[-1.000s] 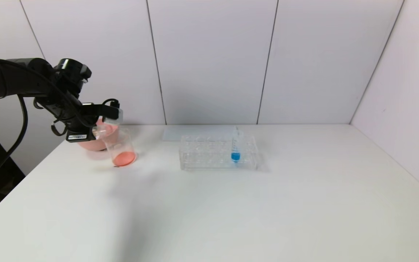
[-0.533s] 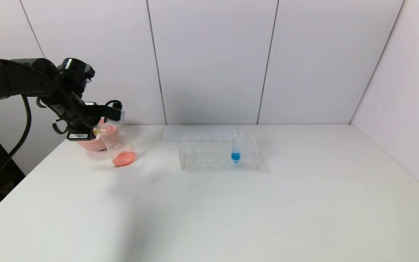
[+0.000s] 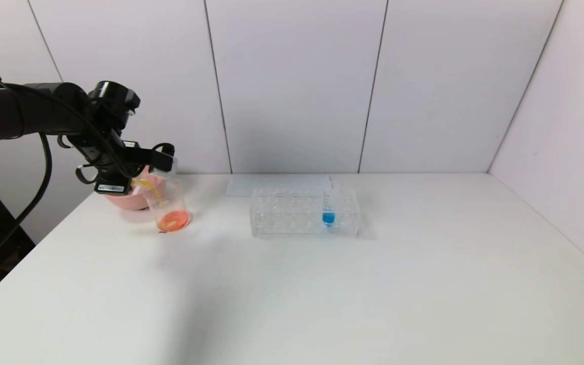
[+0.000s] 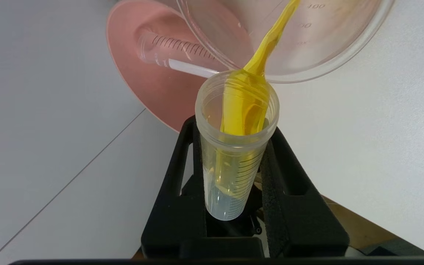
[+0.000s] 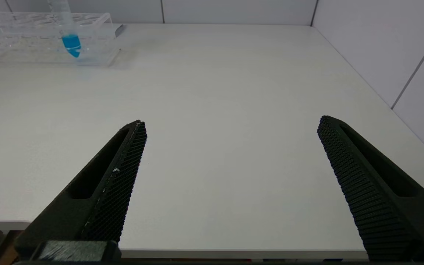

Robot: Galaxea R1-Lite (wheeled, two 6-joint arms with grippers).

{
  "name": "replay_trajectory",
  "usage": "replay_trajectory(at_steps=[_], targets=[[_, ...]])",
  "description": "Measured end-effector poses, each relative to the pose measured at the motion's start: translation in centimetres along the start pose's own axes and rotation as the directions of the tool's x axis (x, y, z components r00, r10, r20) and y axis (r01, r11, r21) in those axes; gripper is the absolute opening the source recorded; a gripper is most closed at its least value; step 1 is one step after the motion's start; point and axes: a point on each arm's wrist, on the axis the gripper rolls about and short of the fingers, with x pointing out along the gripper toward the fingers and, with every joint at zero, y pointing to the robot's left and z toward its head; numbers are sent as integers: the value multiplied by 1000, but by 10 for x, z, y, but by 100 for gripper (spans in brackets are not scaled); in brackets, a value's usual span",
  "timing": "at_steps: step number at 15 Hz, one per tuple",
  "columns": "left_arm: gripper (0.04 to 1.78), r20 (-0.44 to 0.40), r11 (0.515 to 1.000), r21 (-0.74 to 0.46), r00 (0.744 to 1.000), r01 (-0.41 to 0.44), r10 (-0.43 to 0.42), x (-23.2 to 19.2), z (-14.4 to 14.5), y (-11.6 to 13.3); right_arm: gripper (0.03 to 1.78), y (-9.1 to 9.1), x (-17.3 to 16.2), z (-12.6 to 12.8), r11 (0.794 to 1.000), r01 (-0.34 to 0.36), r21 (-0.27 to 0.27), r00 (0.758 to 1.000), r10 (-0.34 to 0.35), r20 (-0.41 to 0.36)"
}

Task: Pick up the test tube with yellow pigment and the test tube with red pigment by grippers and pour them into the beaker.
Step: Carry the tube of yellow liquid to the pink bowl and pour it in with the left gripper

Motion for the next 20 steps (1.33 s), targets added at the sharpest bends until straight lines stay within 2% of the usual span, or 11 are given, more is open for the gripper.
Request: replay_trajectory(at_steps=[13, 20], targets=[[44, -63, 995, 92, 998, -26, 32, -3, 14, 1, 170, 0, 0, 0, 1000, 0, 0, 1000, 0, 0], [44, -163, 992, 126, 985, -29, 49, -5, 18, 1, 170, 0, 0, 0, 1000, -1, 0, 1000, 1, 0]])
